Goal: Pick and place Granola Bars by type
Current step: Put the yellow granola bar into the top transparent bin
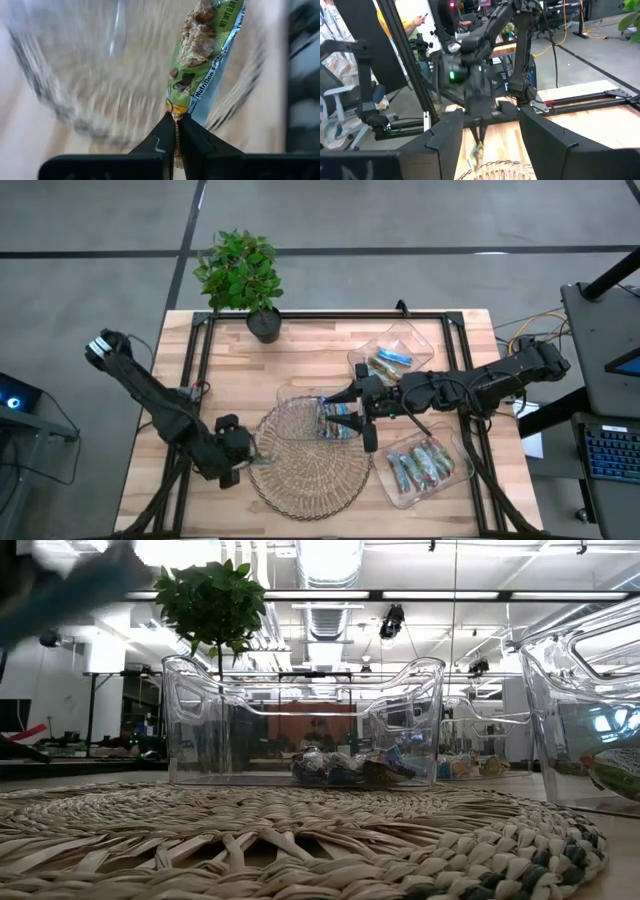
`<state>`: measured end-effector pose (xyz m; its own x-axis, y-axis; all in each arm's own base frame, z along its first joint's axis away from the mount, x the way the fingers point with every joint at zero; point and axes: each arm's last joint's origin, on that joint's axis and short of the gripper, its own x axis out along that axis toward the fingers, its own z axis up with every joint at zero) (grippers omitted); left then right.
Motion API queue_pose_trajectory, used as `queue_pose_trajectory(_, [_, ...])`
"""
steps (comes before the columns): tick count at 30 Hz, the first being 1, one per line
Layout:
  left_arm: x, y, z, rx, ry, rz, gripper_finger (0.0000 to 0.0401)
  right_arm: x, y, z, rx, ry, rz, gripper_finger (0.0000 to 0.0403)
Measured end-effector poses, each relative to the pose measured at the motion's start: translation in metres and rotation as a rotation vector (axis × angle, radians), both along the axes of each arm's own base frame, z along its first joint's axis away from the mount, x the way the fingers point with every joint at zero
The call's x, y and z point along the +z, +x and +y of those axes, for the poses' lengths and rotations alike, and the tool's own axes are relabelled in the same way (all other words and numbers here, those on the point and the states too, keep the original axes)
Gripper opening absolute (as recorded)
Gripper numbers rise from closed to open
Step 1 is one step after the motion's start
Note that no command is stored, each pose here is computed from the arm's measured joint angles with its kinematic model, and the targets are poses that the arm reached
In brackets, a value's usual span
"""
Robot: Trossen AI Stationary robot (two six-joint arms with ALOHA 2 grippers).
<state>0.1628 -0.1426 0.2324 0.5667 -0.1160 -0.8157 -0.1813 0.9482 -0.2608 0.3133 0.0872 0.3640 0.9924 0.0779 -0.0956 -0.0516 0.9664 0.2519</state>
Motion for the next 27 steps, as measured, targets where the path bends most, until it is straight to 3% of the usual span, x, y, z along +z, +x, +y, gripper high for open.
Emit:
queue_pose_trajectory(4, [0.042, -0.002, 0.008, 0.042, 0.037, -0.226, 0.0, 0.002, 0.001, -0.003, -0.022, 0.004, -0.017, 0.0185])
queue_pose_trajectory(11, [0.095, -0.005, 0.03, 0.238, 0.227, -0.534, 0.0, 0.006, 0.001, -0.007, -0.055, 0.012, -0.045, 0.0185])
queue_pose_trajectory(19, [0.118, 0.018, 0.046, 0.36, 0.293, -0.721, 0.0, 0.014, -0.005, -0.015, -0.096, 0.016, -0.071, 0.0185])
queue_pose_trajectory(27, [0.123, 0.047, 0.056, 0.371, 0.291, -0.819, 0.0, 0.015, -0.008, -0.016, -0.115, 0.01, -0.071, 0.0185])
